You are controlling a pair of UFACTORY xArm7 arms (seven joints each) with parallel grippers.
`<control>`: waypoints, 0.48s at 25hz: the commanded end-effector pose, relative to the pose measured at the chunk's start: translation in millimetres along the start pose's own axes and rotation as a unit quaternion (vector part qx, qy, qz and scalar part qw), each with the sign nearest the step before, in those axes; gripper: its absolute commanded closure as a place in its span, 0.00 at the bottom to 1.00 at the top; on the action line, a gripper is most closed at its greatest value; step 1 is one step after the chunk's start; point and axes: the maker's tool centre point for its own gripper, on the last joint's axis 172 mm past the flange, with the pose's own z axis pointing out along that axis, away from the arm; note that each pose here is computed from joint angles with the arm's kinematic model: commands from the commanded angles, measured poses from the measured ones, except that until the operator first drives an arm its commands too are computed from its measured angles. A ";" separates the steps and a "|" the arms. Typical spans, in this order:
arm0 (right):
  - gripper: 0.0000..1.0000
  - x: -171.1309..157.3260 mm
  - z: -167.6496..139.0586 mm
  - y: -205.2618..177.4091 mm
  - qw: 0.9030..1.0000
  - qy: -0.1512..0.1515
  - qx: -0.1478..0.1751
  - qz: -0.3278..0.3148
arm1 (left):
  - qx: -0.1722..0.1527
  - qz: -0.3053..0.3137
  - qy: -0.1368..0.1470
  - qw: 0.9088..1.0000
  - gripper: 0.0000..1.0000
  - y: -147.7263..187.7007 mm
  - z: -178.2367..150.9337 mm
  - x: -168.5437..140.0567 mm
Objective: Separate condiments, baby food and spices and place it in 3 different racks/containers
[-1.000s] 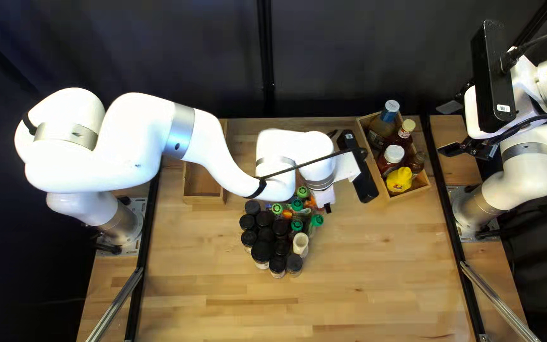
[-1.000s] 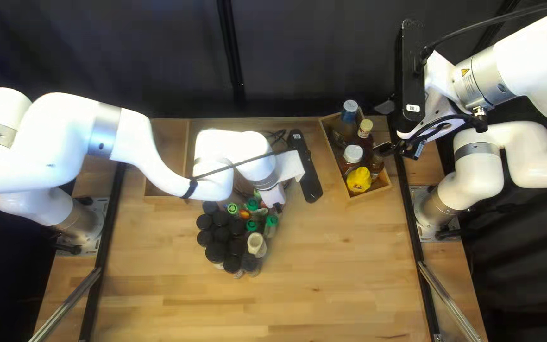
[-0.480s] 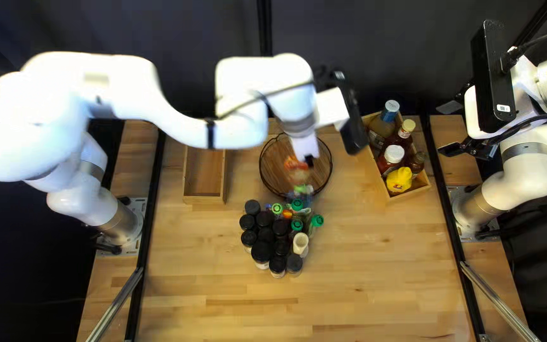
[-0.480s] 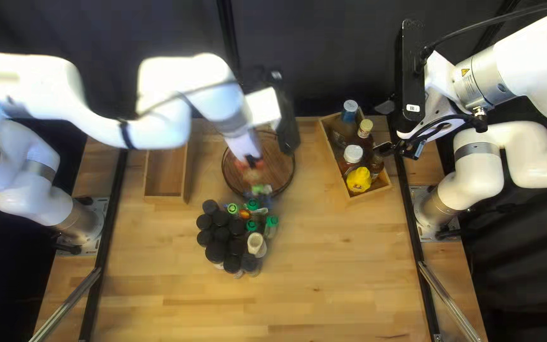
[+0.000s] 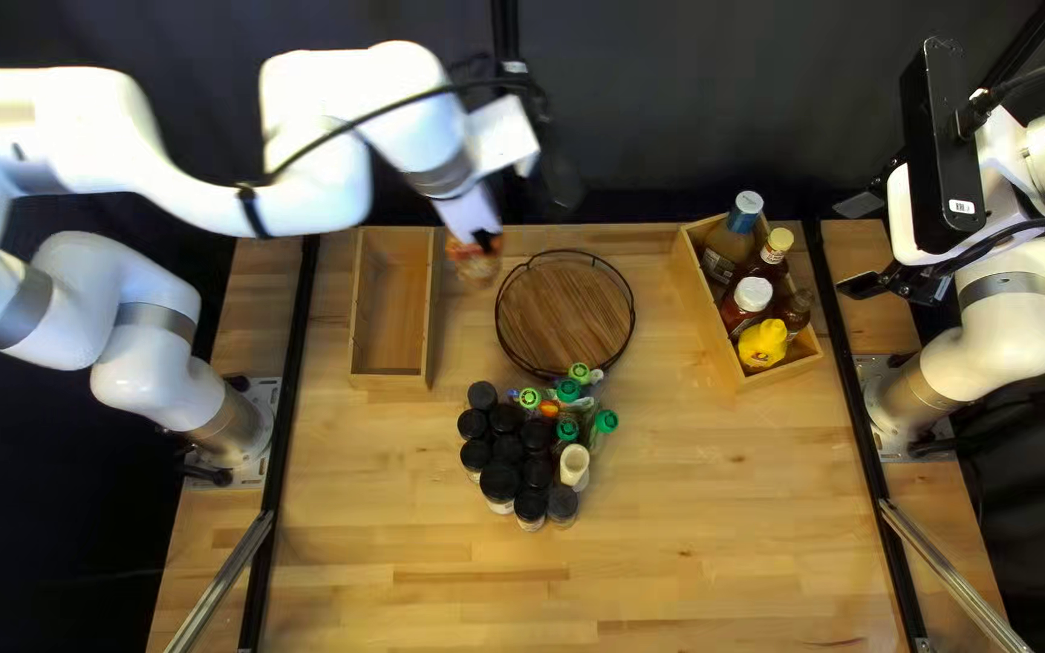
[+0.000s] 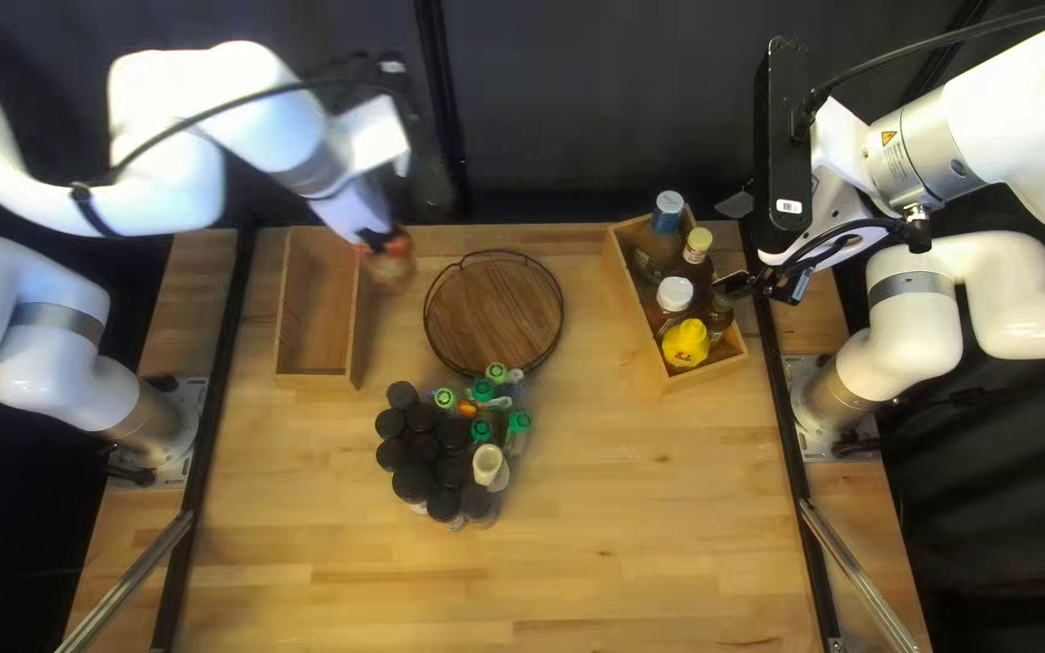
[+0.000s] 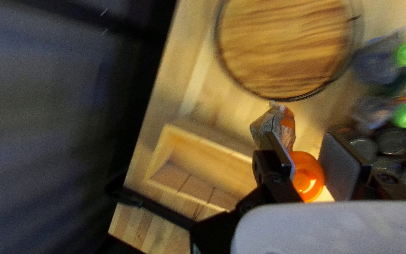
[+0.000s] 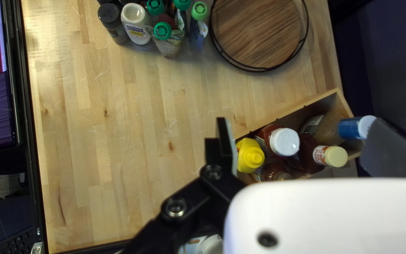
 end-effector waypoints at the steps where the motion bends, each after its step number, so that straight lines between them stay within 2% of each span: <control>1: 0.00 0.0 0.0 0.0 1.000 0.000 0.000 0.000 | 0.032 -0.071 -0.001 0.997 1.00 -42.1 15.6 -25.8; 5: 0.00 0.0 0.0 0.0 1.000 0.000 0.000 0.000 | 0.064 -0.139 -0.008 0.988 1.00 -69.1 36.1 -43.1; 12: 0.00 0.0 0.0 0.0 1.000 0.000 0.000 0.000 | 0.084 -0.210 -0.013 0.974 1.00 -87.1 72.2 -63.4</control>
